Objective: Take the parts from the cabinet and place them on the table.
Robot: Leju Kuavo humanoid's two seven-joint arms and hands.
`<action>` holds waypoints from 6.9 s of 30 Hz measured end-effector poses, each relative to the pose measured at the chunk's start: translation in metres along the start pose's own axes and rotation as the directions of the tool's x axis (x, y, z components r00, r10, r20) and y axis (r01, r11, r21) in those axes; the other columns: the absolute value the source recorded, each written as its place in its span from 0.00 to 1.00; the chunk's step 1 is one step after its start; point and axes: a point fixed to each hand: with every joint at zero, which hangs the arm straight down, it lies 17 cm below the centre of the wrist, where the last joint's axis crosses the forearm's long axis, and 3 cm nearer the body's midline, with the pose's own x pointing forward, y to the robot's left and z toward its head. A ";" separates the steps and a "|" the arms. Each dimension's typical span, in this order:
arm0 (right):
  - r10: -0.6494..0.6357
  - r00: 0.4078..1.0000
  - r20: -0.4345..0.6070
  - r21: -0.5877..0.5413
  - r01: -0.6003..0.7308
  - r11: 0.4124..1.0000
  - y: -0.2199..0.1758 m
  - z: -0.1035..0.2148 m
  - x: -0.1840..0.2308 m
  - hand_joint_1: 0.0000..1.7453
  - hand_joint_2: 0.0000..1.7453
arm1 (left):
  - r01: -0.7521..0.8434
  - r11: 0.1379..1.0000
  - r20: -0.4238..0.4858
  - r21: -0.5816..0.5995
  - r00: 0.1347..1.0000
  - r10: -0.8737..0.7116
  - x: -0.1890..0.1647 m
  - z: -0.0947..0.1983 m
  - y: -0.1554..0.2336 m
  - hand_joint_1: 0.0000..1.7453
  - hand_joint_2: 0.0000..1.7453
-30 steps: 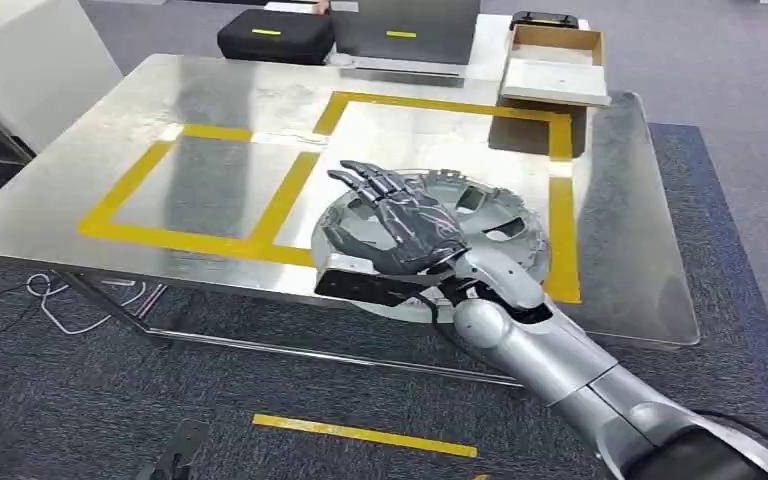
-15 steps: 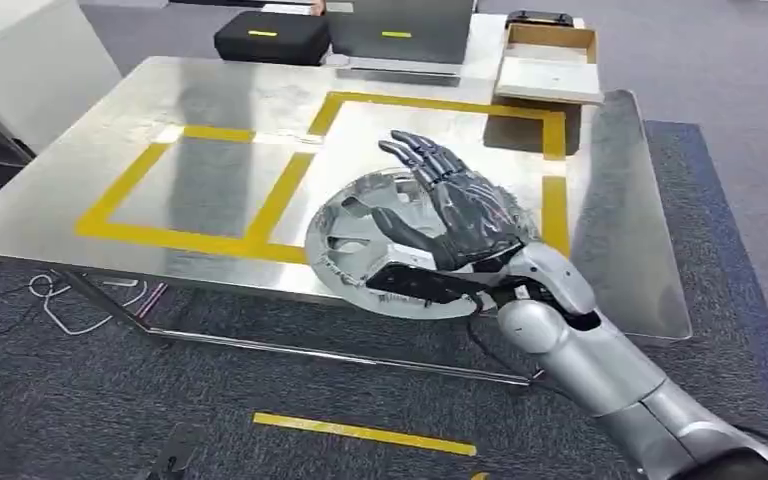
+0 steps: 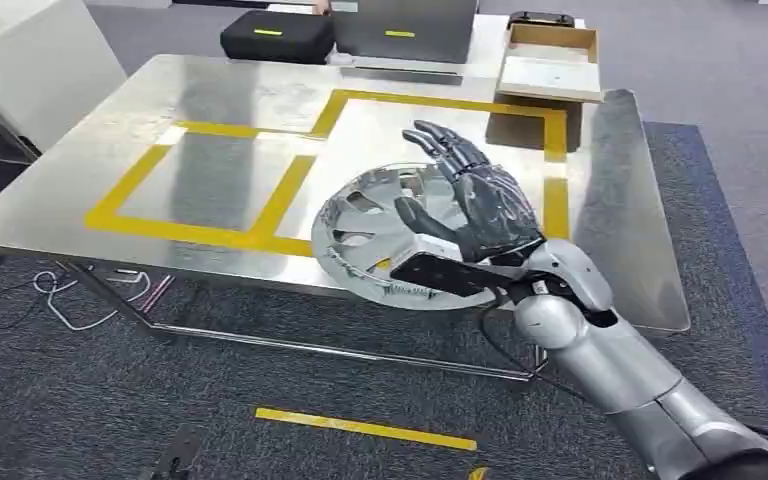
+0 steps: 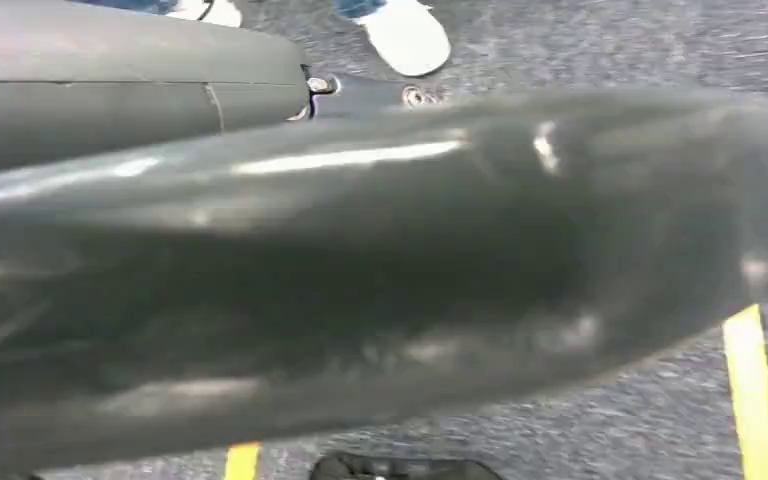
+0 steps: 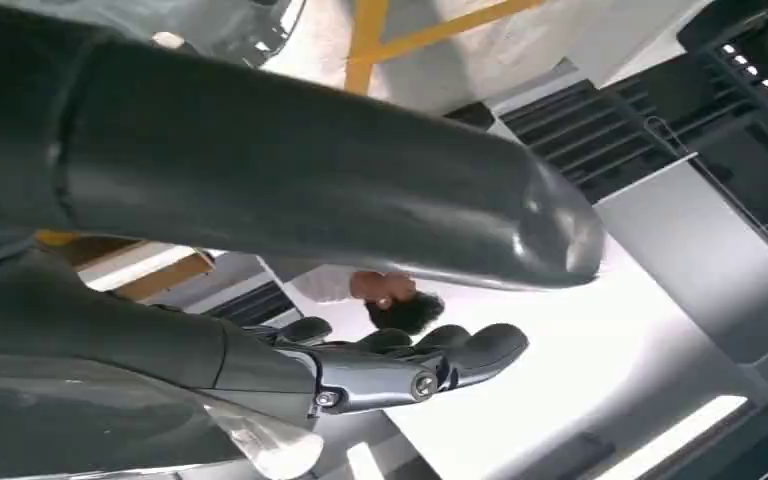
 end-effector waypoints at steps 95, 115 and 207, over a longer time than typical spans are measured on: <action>0.137 0.980 -0.143 -0.023 -0.142 0.990 -0.051 0.038 -0.089 0.00 1.00 | -0.011 0.999 0.004 0.031 1.000 0.011 -0.001 -0.001 0.009 0.00 0.00; 0.136 0.979 -0.149 -0.017 -0.140 0.990 -0.047 0.044 -0.091 0.00 1.00 | -0.010 0.999 0.003 0.032 1.000 0.010 -0.003 -0.001 0.009 0.00 0.00; 0.181 0.977 -0.111 -0.056 -0.188 0.981 -0.069 0.044 -0.078 0.00 1.00 | -0.014 0.999 0.005 0.048 1.000 0.014 -0.003 -0.003 0.017 0.00 0.00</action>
